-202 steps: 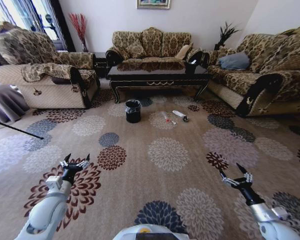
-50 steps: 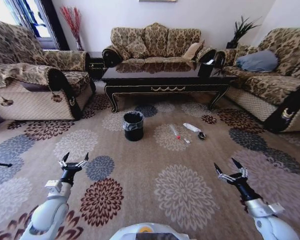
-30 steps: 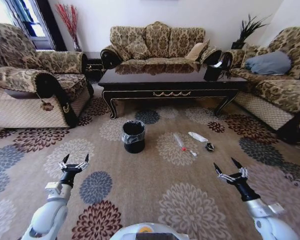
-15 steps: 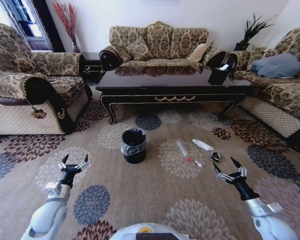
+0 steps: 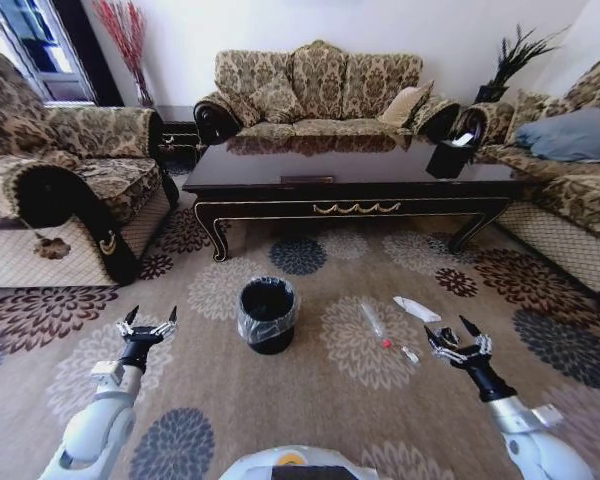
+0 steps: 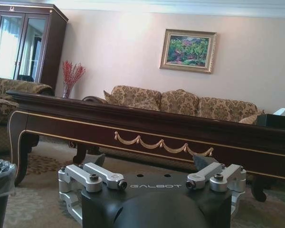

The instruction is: Move to the front of the table and pick up the trash from the floor, then place it into the trash bin.

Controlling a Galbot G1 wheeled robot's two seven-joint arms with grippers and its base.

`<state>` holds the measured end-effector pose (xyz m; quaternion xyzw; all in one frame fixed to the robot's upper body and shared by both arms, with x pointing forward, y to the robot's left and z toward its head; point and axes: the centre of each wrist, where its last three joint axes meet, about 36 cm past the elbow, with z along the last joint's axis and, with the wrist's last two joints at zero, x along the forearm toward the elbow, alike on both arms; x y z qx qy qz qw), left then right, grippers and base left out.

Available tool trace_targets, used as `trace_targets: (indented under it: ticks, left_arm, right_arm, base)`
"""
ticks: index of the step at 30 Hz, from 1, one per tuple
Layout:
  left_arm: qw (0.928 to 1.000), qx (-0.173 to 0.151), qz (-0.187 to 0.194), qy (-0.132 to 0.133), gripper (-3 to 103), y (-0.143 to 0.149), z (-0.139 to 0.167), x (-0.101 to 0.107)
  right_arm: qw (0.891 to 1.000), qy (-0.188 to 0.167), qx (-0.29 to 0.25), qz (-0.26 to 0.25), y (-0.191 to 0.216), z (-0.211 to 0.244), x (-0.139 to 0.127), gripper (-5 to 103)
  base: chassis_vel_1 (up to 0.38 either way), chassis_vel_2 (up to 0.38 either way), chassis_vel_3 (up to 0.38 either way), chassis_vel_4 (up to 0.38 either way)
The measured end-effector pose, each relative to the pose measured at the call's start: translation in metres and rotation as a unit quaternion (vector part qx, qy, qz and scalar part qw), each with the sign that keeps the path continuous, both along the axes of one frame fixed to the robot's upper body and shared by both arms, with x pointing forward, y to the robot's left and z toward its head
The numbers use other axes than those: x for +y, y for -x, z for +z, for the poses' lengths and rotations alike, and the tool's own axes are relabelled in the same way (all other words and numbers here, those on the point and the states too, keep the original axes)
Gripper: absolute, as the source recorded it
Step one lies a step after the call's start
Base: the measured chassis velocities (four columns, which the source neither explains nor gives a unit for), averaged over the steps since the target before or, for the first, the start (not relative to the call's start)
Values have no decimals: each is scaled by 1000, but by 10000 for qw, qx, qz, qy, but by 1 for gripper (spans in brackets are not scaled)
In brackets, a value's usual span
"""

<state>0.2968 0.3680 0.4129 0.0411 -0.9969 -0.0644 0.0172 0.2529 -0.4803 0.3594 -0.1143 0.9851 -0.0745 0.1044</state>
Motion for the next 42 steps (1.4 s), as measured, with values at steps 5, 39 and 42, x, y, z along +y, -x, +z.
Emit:
trace_targets:
  ticks: [5,39,42]
  left_arm:
    - [10000,5,8,36,100,-1,0,0]
    - [10000,61,21,-18,100,-2,-2,5]
    - [9999,162,-7,22,100,-10,5,9]
  right_arm:
    - [10000,-38,6,82,-2,6,5,100]
    - [9998,-12,32,210,4,-6,3,100]
    - [9998,21,-2,180,5,-8,3,100]
  base:
    - [-20,22,44,-20]
    - [-90,-82,91,89]
    - [-177,-205,189,200]
